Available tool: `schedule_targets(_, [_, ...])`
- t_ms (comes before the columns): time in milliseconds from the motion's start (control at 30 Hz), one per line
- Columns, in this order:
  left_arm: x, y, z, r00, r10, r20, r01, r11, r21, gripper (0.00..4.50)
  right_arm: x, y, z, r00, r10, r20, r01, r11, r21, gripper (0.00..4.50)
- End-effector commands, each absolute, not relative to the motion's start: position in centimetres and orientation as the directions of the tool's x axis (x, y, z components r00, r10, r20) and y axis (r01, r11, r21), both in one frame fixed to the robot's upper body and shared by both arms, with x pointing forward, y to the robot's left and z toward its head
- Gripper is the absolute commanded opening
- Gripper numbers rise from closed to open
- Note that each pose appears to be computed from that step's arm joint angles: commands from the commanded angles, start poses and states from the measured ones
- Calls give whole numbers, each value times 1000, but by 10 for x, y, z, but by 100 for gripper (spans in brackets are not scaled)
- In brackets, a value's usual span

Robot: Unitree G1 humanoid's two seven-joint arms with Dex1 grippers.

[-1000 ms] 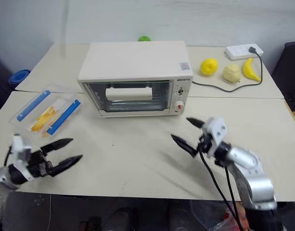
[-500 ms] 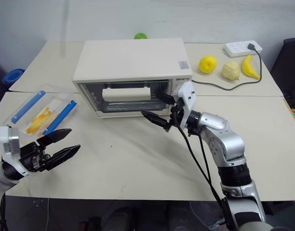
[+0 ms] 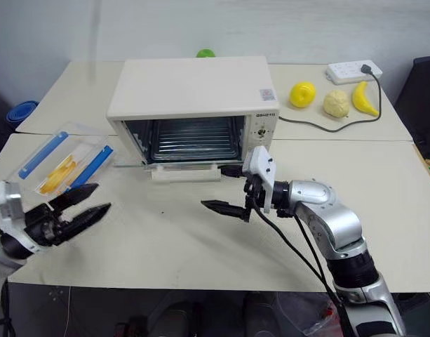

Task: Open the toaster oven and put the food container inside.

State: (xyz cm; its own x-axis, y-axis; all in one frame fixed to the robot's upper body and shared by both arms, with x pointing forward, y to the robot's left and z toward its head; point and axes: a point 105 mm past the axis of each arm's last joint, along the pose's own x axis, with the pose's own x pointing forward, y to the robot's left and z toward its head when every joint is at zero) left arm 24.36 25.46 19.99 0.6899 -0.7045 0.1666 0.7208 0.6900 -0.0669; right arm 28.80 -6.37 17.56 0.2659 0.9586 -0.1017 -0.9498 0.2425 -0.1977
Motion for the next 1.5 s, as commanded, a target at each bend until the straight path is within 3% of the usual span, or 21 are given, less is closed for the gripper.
schedule_targets(33, [260, 268, 229, 709, -658, 252, 682, 732, -8, 275, 284, -62, 179, 259, 961, -94, -937, 227, -267, 450])
schedule_targets(233, [306, 251, 218, 695, -694, 187, 699, 713, 46, 87, 286, -65, 176, 281, 955, -90, -926, 245, -287, 450])
schedule_targets(333, [318, 241, 221, 665, -712, 227, 722, 690, 52, 4, 287, -66, 176, 295, 952, -87, -921, 259, -292, 450])
schedule_targets(467, [311, 237, 222, 614, -752, 240, 766, 641, 50, 4, 292, -72, 184, 336, 941, -48, -910, 311, -275, 450])
schedule_targets(733, [276, 258, 211, 652, -733, 194, 748, 663, -9, 4, 315, -73, 220, 406, 909, 93, -879, 416, -232, 450])
schedule_targets(933, [267, 259, 197, 677, -718, 166, 731, 682, -34, 4, 324, -61, 233, 376, 917, 130, -883, 397, -248, 450])
schedule_targets(1100, [267, 258, 195, 691, -702, 173, 718, 695, -49, 4, 310, -46, 236, 280, 949, 142, -911, 309, -271, 450])
schedule_targets(1267, [270, 268, 194, 720, -673, 170, 693, 708, -131, 4, 282, -42, 211, 174, 985, 14, -928, 169, -332, 450])
schedule_targets(1500, [297, 246, 217, 658, -727, 199, 750, 656, -85, 4, 281, -50, 185, 200, 976, -81, -915, 157, -372, 450])
